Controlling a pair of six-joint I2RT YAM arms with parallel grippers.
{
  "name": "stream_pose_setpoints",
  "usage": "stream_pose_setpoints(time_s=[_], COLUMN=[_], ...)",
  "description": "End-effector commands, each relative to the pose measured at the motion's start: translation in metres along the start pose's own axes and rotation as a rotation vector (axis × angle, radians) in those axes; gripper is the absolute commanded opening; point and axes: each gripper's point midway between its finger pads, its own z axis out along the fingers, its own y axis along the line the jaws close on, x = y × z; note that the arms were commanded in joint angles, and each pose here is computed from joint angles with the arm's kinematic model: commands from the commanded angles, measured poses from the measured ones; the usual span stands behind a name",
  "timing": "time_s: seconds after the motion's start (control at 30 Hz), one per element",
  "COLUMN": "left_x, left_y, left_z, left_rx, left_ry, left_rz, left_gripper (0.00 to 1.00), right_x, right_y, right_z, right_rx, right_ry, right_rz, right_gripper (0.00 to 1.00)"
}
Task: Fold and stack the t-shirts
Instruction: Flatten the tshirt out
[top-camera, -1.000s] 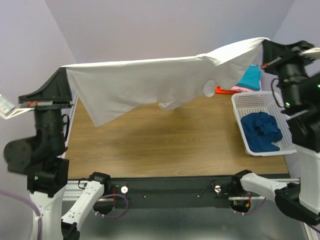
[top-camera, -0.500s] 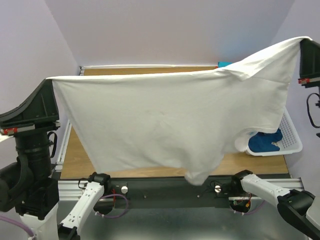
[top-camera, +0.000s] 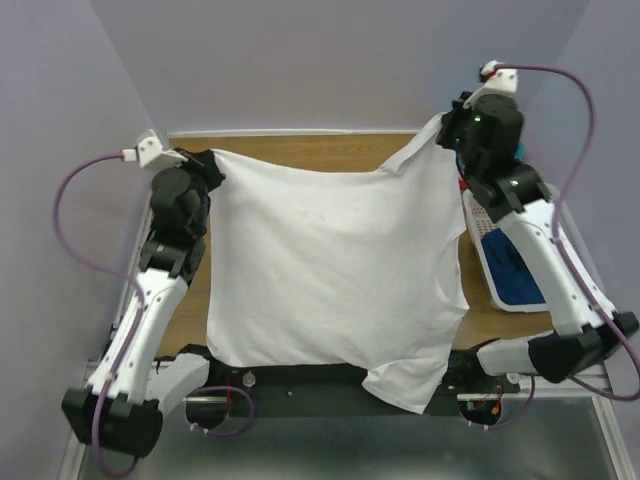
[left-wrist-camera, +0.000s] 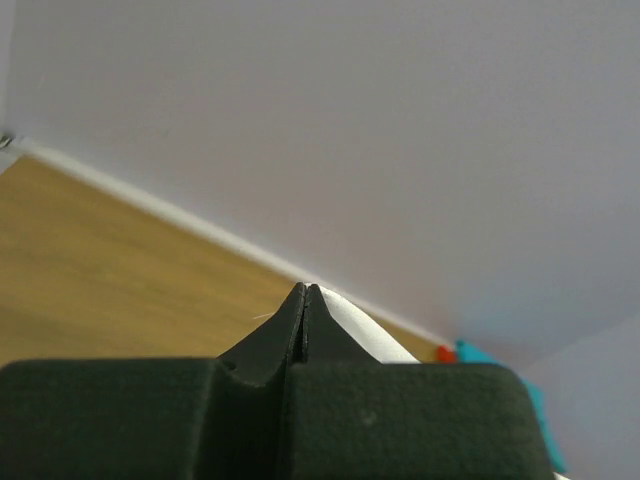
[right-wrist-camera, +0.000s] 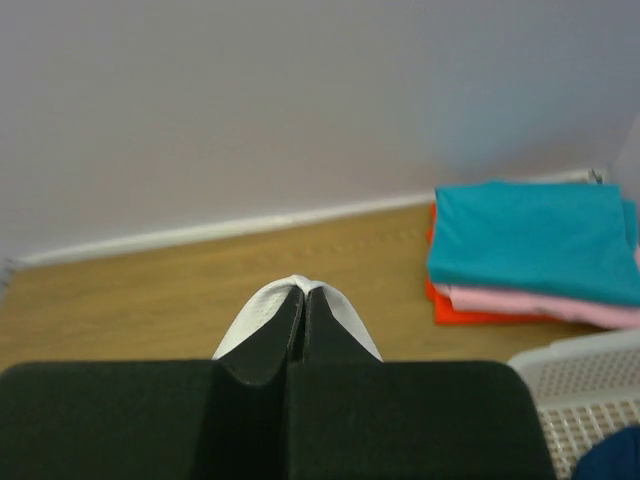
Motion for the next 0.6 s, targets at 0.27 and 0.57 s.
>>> stream_pose_setpoints(time_s=[0.27,0.57], left_x=[0.255,0.310], left_y=[0.158,0.211], left_z=[0.142,0.167], left_rx=[-0.363,-0.453], left_ry=[0.468,0.581], left_rz=[0.137,0.166], left_gripper=[0.00,0.00], right_x=[0.303,0.354], right_y=[-0.050,-0.058], right_z=[0.163,0.213], right_rx=[0.157,0.141], right_ry=[0.545,0.601], right_rz=[-0.061,-0.051], right_gripper=[0.01,0.01])
